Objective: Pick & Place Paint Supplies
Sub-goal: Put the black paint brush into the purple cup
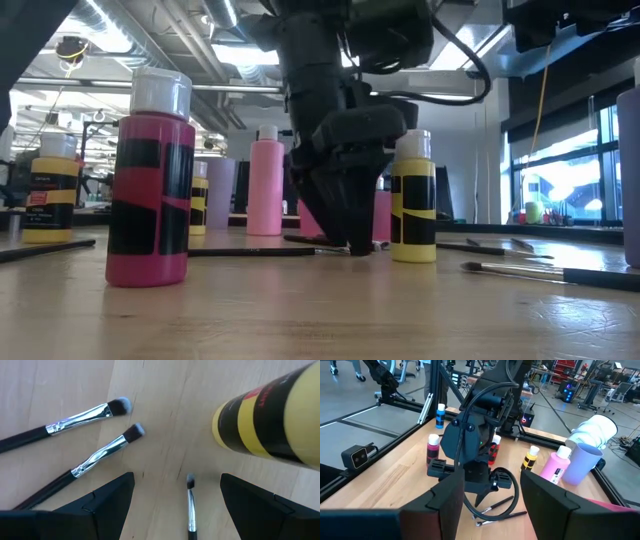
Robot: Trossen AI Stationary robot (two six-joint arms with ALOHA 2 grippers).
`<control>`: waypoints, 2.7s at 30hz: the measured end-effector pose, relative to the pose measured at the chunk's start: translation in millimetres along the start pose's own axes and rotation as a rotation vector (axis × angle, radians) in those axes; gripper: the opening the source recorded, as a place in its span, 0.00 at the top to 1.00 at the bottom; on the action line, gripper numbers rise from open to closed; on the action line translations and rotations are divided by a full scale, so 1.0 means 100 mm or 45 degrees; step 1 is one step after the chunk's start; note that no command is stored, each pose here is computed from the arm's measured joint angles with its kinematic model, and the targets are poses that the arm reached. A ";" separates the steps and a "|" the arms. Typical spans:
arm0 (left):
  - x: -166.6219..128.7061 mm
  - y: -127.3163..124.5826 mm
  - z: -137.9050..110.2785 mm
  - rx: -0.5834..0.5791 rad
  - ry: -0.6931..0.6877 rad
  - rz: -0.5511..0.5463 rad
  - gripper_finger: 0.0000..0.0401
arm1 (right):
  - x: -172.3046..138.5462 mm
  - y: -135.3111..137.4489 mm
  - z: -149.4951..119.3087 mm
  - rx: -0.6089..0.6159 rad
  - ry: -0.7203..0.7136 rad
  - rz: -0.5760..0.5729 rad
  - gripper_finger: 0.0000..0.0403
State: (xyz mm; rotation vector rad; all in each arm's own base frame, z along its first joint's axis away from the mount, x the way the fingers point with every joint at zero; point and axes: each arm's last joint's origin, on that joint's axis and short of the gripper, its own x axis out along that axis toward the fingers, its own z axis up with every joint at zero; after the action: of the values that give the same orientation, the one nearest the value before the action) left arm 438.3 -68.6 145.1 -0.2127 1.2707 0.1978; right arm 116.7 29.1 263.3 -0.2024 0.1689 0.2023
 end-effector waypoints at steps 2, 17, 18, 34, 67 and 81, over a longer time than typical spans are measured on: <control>0.00 0.00 0.00 0.000 0.005 0.000 0.26 | 0.00 0.00 0.00 0.000 0.000 0.000 0.51; 0.00 0.12 0.01 -0.112 0.077 -0.040 0.26 | 0.00 0.00 0.00 0.000 0.006 0.001 0.51; 0.00 0.12 0.01 -0.114 0.079 -0.042 0.26 | 0.00 0.00 -0.01 -0.001 0.007 0.001 0.51; 0.01 0.09 0.00 -0.091 0.062 -0.010 0.26 | 0.00 0.00 -0.01 -0.001 0.009 0.000 0.51; 0.13 0.10 -0.03 -0.097 0.101 0.008 0.60 | 0.00 0.00 0.00 0.009 -0.001 0.002 0.51; 0.13 0.10 -0.03 -0.104 0.105 0.010 0.74 | 0.00 0.00 0.00 0.009 -0.001 0.005 0.51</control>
State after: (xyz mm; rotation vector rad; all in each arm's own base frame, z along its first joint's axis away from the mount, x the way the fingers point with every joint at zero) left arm 436.1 -59.2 131.3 -0.2883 1.3467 0.2503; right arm 116.8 29.3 263.3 -0.1953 0.1695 0.2059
